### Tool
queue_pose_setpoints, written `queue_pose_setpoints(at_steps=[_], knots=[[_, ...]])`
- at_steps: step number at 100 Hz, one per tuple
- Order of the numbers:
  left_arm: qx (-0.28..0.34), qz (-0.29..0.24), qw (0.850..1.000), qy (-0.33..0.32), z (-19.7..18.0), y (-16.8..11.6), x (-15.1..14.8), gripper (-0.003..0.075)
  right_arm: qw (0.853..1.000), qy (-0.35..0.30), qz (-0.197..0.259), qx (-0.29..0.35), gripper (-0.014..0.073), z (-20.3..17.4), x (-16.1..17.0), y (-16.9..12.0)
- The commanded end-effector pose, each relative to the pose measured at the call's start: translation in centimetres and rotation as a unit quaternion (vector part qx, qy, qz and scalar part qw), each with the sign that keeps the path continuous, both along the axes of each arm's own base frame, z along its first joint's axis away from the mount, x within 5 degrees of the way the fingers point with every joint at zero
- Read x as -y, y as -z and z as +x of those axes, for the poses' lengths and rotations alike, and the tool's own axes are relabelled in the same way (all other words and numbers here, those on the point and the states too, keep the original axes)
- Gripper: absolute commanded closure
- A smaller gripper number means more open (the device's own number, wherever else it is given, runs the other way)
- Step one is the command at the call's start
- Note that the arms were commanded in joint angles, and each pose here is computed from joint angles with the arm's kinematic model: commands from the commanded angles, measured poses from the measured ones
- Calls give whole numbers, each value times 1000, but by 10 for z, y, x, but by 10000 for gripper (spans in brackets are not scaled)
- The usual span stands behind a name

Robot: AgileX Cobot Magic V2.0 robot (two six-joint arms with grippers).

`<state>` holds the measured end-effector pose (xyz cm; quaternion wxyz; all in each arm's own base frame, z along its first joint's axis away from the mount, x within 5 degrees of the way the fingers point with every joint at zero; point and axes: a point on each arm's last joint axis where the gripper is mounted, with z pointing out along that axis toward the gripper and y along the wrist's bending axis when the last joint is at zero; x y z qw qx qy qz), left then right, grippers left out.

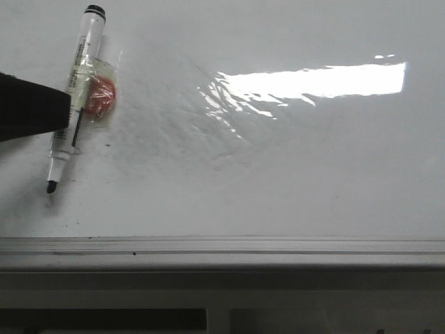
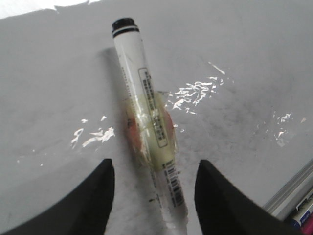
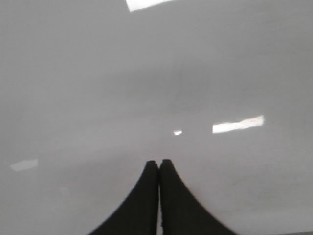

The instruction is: Write number 8 on whiteboard

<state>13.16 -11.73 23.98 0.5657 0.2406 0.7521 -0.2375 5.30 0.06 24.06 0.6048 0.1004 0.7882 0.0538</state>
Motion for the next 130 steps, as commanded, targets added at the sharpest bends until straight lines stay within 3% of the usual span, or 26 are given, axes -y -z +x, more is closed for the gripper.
queue_pose_setpoints(at_steps=[1,16,51,80,90,102,116,130], knots=[[40,-39,998,-3,6,-17,6,375,999,5,-9,39,658,2,1,-16],[33,-31,999,-3,10,-14,10,442,999,5,-9,39,658,2,1,-16],[18,-17,1000,-2,12,-7,12,741,999,-17,-8,40,658,2,-1,-16],[5,-6,1000,0,12,-4,12,741,997,-77,-5,17,658,7,-8,-13],[15,0,1000,7,11,-5,12,741,994,-105,-26,8,658,8,-11,-18],[54,32,997,40,7,-8,14,741,982,-163,-92,10,658,10,-17,-30],[99,74,990,74,3,-17,15,741,954,-255,-154,28,658,15,-30,-46],[173,106,973,109,-3,-31,16,741,927,-336,-160,38,658,21,-46,-61]])
